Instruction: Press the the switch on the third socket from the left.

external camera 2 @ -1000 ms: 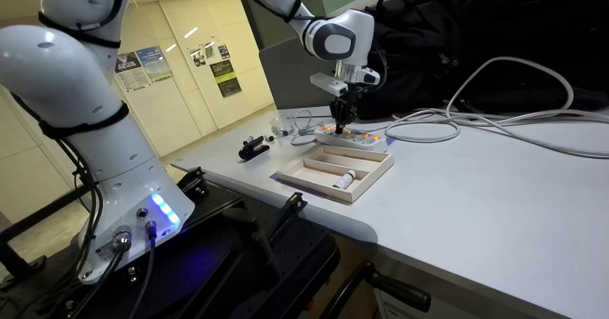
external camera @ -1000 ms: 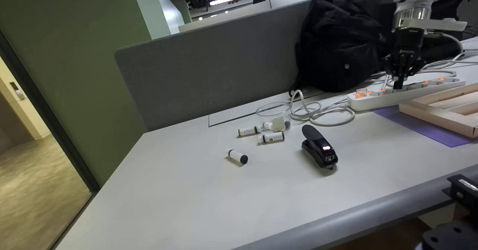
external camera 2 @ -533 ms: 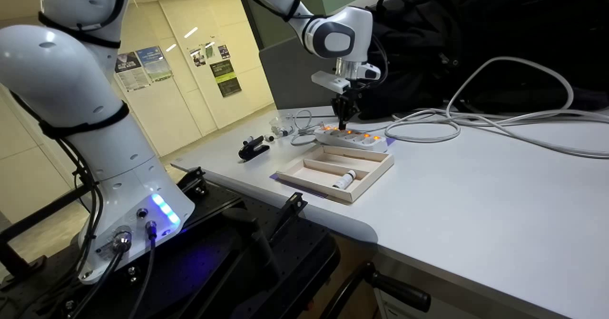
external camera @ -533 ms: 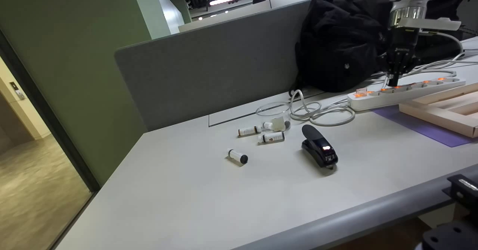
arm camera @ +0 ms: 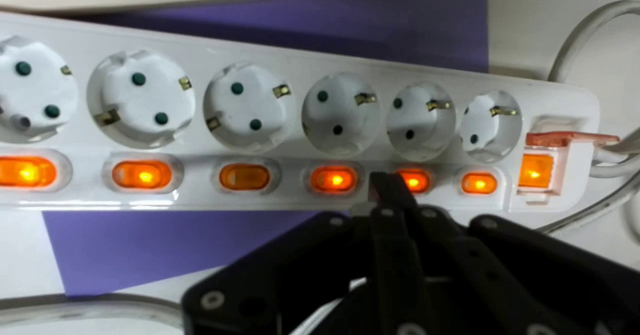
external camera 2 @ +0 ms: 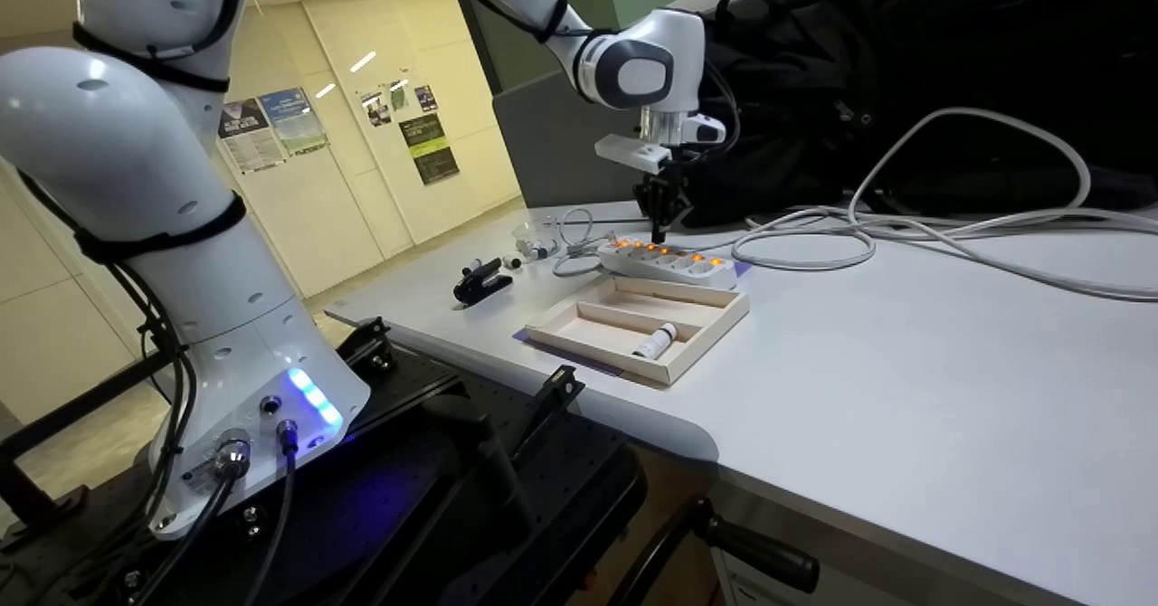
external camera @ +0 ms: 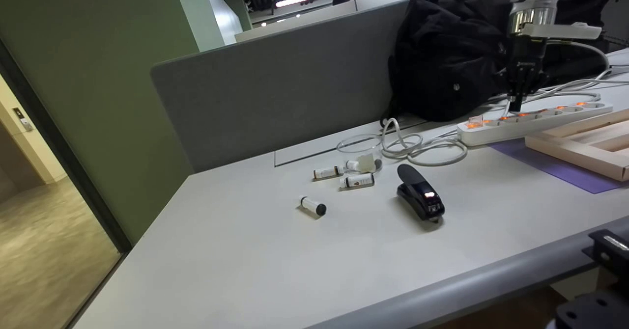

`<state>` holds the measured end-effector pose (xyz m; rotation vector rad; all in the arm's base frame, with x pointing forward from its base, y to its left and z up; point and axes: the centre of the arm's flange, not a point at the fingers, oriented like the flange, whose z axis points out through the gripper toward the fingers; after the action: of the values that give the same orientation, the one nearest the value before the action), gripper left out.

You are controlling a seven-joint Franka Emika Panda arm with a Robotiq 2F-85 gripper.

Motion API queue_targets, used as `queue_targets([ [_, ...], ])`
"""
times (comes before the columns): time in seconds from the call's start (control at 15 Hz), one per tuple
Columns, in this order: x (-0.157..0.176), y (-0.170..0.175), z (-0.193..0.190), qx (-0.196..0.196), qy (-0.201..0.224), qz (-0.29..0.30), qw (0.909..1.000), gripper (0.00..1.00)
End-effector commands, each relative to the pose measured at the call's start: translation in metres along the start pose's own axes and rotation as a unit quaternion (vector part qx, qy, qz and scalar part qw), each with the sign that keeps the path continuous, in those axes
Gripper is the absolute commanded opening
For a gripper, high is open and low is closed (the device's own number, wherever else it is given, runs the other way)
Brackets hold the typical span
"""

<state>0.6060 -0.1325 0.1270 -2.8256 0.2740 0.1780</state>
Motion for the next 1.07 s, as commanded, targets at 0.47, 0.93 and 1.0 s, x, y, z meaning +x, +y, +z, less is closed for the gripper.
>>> queue_targets([
  [0.47,0.004,-0.001,0.008,-0.045,-0.001,-0.031,0.9985,0.00],
  [0.93,0.021,-0.007,-0.029,-0.026,0.003,-0.032,0.9991,0.00],
  [1.0,0.027,-0.009,-0.045,-0.025,0.006,-0.035,0.9990,0.00],
])
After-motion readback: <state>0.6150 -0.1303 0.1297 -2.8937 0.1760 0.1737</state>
